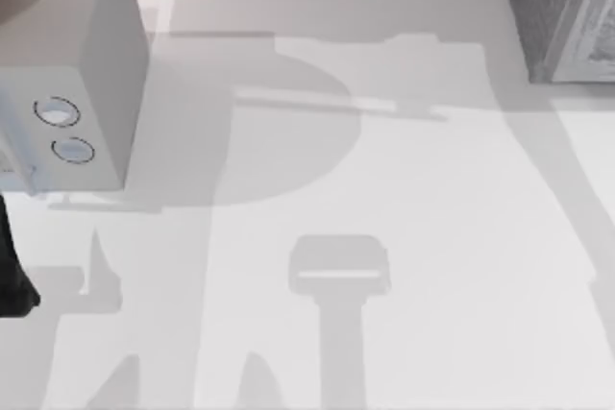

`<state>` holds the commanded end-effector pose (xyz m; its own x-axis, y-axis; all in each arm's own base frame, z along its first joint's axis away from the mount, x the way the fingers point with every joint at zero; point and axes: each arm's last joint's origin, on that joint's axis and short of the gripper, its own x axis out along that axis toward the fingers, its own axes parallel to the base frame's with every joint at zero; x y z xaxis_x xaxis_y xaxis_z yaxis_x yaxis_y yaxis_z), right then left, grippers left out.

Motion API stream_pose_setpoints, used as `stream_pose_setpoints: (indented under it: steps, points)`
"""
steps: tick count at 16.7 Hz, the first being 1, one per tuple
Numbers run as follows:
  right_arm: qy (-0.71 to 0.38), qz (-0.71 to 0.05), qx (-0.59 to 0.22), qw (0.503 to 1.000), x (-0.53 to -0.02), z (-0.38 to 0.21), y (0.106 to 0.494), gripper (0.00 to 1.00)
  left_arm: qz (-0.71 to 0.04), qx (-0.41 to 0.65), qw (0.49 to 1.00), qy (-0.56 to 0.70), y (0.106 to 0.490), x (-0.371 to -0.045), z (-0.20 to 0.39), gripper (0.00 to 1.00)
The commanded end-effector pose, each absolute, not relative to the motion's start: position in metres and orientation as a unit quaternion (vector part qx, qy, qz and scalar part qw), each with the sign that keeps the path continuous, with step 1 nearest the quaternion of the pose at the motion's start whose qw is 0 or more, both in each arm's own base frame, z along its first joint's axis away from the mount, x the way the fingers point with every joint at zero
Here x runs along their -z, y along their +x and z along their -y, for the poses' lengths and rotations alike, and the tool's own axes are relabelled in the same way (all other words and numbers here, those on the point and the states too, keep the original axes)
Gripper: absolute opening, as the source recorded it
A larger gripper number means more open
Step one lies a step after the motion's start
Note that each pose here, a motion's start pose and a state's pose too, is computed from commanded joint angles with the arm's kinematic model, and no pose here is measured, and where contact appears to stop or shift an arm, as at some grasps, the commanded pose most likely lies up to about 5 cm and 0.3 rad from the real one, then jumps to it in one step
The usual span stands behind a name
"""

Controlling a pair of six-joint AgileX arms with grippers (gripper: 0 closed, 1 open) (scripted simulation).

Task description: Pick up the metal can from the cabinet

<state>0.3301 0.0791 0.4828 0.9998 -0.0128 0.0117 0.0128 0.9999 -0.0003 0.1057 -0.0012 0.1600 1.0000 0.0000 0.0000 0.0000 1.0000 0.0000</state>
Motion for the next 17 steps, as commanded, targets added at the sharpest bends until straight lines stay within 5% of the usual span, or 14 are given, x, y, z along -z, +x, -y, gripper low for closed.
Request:
stream_pose_setpoints:
  steps: [4, 11, 17]
  points:
    - [0.001, 0.009, 0.006, 1.0, -0.5, -0.089, 0.298, 0.0, 0.0, 0.0, 1.0, 0.0, 0.106, -0.16, 0.001, 1.0]
    - [-0.001, 0.005, 0.006, 1.0, -0.541, -0.084, 0.163, 0.0, 0.0, 0.0, 1.0, 0.0, 0.106, -0.16, 0.001, 1.0]
    - [0.0, 0.005, 0.008, 1.0, -0.542, -0.081, 0.152, 0.0, 0.0, 0.0, 1.0, 0.0, 0.106, -0.16, 0.001, 1.0]
